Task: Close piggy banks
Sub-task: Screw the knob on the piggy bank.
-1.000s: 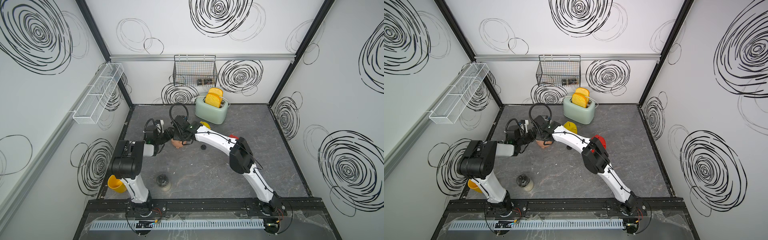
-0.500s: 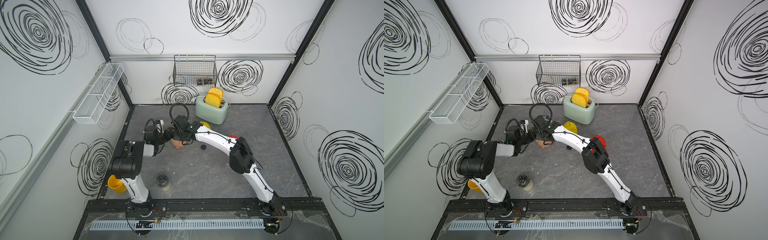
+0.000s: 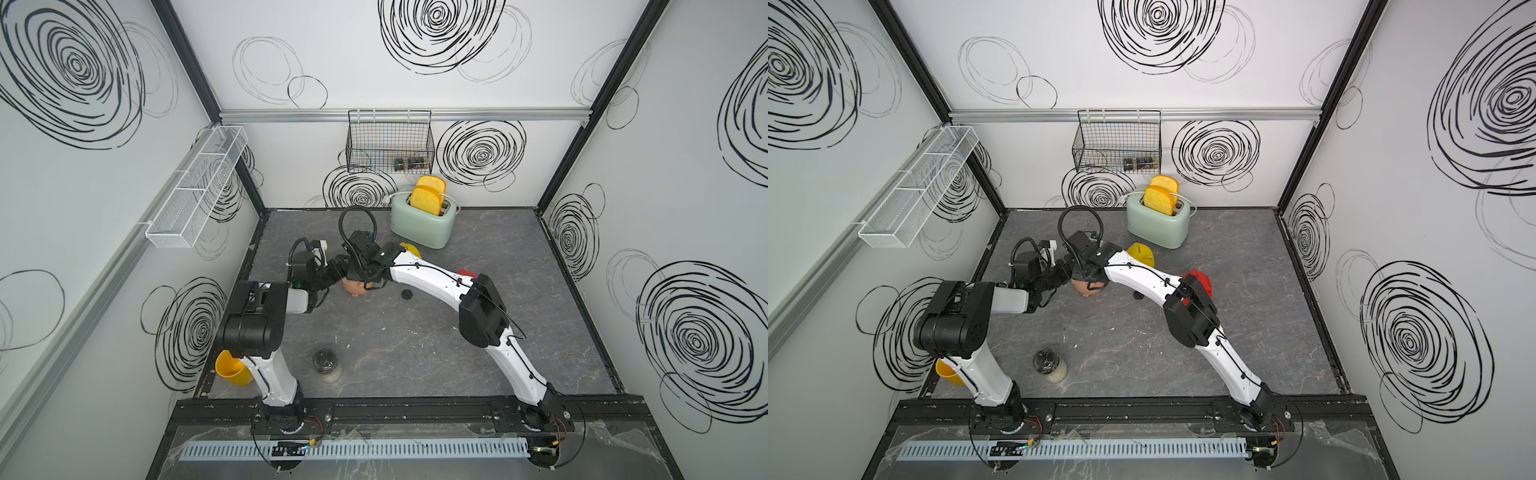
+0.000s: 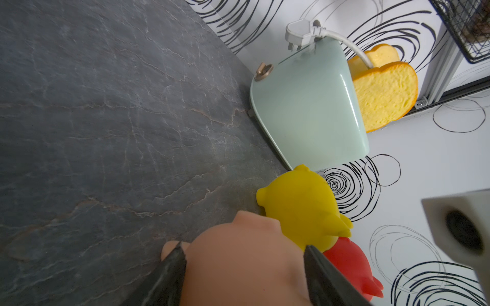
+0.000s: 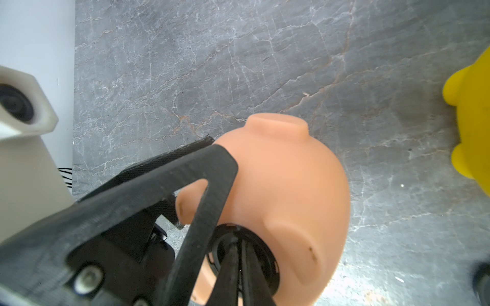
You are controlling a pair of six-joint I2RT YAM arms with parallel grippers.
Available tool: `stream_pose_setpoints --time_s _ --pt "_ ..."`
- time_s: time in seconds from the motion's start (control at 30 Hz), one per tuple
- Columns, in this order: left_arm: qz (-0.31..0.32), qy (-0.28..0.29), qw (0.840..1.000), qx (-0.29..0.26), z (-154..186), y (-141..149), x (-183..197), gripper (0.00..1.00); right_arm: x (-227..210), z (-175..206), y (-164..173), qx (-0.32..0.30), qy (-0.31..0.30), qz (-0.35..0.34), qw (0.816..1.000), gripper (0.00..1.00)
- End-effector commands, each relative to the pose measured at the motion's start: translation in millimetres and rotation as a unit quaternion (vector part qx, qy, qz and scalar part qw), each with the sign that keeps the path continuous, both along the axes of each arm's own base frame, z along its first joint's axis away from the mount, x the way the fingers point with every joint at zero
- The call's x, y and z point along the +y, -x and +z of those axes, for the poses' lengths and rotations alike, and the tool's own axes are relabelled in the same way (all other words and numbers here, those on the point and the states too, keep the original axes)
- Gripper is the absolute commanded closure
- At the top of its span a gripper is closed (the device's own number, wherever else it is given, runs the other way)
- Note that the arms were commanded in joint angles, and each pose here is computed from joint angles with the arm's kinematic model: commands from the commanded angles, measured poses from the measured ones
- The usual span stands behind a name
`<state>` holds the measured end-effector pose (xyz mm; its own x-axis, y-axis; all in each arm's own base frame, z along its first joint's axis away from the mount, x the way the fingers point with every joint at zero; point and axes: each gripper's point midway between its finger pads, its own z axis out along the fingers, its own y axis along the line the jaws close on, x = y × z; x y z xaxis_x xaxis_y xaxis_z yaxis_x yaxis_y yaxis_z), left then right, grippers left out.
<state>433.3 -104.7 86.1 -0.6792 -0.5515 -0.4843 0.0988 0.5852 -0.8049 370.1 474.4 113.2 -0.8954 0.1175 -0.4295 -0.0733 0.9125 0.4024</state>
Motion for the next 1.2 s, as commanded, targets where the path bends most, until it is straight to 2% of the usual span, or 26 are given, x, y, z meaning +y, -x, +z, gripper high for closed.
stream_pose_setpoints --time_s 0.0,0.4,0.87,1.17 --pt "-0.008 0.005 0.999 0.036 -16.3 13.8 -5.2 0.27 -11.2 15.0 -8.0 -0.015 0.006 -0.003 1.0 0.89" --pt "-0.007 0.005 0.999 0.031 -12.3 12.9 -5.4 0.26 -16.4 36.1 -1.2 -0.033 0.004 0.017 0.999 0.85" --pt "-0.007 0.004 1.0 0.028 -9.6 12.9 -6.6 0.26 -36.7 67.3 15.1 -0.084 0.013 0.046 0.995 0.79" --pt "-0.011 0.011 1.0 -0.001 9.0 12.0 -10.2 0.24 -52.6 64.5 32.0 -0.112 -0.008 0.072 0.991 0.76"
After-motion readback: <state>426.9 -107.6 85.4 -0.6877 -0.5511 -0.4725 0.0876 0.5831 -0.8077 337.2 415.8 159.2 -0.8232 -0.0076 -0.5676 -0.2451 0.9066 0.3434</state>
